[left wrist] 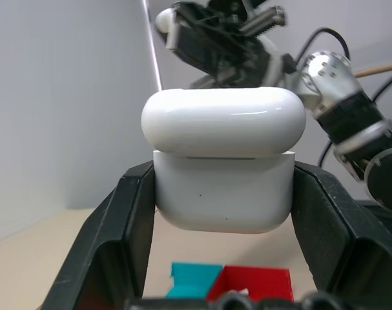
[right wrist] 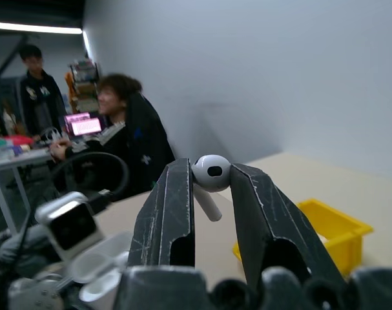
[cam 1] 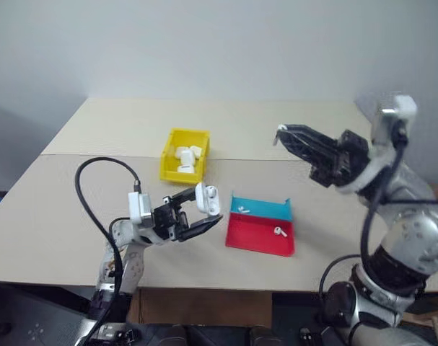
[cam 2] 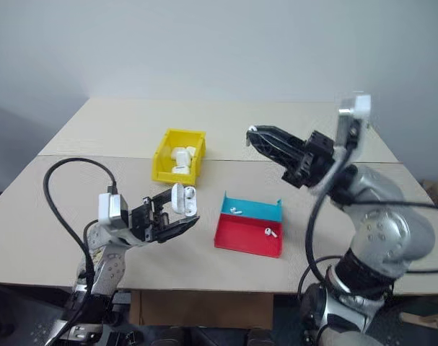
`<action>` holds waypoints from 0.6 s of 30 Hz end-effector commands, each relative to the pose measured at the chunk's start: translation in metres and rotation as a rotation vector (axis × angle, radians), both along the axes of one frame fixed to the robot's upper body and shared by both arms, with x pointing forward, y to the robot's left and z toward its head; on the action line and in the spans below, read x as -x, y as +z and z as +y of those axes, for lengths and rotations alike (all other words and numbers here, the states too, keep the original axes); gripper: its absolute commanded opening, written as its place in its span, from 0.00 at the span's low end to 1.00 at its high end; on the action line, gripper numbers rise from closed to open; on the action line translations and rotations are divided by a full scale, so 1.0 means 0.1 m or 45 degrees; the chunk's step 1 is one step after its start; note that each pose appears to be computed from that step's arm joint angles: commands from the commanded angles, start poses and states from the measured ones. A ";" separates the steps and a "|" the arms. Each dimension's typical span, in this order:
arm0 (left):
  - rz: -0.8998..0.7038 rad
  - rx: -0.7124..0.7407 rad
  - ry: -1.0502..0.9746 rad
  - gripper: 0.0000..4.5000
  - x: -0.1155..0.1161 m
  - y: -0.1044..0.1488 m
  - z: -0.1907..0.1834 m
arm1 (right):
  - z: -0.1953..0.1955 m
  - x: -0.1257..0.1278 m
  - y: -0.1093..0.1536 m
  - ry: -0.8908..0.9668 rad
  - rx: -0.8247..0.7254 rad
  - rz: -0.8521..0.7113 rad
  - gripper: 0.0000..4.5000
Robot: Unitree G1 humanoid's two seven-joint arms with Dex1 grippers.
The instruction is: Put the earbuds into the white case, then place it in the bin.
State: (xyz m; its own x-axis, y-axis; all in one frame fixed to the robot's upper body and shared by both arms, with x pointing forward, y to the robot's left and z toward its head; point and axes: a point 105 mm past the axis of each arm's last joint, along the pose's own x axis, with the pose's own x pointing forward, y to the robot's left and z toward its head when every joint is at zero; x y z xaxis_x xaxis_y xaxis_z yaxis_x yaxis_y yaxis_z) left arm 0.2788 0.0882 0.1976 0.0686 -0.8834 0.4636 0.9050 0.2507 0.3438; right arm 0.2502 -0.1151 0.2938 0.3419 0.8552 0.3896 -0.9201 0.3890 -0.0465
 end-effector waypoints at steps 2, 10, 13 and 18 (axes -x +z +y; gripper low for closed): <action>-0.028 0.022 -0.060 0.62 -0.03 0.08 -0.02 | 0.15 0.27 0.05 0.119 -0.027 -0.099 0.17; -0.037 0.027 -0.092 0.62 -0.06 0.09 -0.07 | 0.29 0.27 -0.07 0.244 0.060 -0.011 0.17; -0.038 0.028 -0.102 0.62 -0.05 0.09 -0.07 | 0.40 0.20 -0.17 0.260 0.151 0.045 0.17; -0.044 0.026 -0.105 0.62 -0.03 0.09 -0.08 | 0.49 0.13 -0.26 0.261 0.211 0.071 0.17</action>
